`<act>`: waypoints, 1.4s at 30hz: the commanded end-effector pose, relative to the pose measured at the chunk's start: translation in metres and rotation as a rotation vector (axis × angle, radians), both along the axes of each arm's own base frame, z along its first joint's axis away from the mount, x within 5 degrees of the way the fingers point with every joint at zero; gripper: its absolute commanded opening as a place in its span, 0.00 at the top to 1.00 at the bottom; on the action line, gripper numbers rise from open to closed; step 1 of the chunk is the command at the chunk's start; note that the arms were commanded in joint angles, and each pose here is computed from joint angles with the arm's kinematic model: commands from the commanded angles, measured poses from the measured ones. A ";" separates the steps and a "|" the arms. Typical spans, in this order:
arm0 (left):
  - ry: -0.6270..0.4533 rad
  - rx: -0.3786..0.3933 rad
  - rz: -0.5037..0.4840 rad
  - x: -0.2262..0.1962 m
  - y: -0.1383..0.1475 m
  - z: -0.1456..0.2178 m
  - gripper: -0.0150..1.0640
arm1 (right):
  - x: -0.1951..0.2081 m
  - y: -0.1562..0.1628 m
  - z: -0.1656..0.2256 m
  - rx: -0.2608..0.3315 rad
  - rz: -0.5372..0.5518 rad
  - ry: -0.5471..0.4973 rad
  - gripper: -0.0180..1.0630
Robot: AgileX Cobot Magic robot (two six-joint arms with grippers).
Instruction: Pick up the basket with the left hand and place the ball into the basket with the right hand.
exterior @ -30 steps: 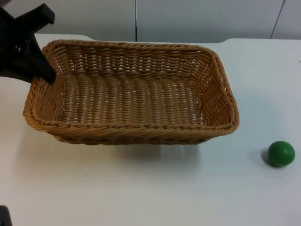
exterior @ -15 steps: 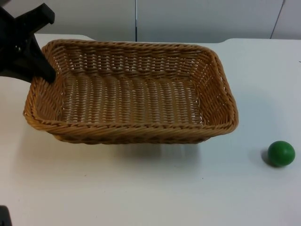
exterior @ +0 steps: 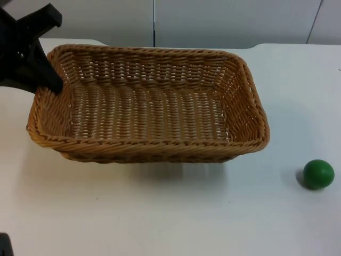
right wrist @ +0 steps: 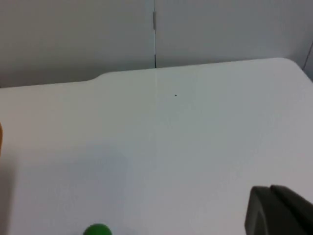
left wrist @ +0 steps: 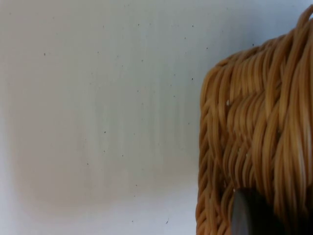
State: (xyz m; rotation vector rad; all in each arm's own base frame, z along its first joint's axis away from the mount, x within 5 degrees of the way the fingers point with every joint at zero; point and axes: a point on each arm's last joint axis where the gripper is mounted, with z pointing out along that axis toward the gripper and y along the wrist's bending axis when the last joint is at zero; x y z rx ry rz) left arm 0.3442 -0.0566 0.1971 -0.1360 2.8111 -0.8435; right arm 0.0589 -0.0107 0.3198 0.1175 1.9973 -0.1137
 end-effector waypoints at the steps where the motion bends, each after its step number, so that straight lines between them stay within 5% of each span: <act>1: -0.016 -0.026 0.018 0.000 -0.001 0.007 0.99 | 0.026 -0.001 0.006 -0.005 0.005 0.005 0.99; 14: -0.057 -0.006 0.051 0.005 0.001 0.007 0.99 | 0.142 -0.009 0.028 -0.034 0.026 0.211 0.99; 20: -0.058 -0.005 0.052 0.005 0.001 0.007 0.99 | 0.180 -0.011 0.020 -0.100 0.075 0.356 0.99; 28: -0.059 -0.004 0.053 0.005 0.002 0.007 0.99 | 0.209 -0.009 -0.018 -0.048 0.111 0.529 0.99; 33: -0.070 0.003 0.060 0.006 0.002 0.007 0.99 | 0.224 0.015 -0.048 -0.049 0.250 0.667 0.99; 36: -0.095 0.015 0.081 0.009 0.004 0.007 0.99 | 0.235 0.043 -0.070 -0.119 0.350 0.751 0.99; 42: -0.119 0.027 0.100 0.012 0.005 0.008 0.99 | 0.253 0.067 -0.074 -0.131 0.406 0.818 0.98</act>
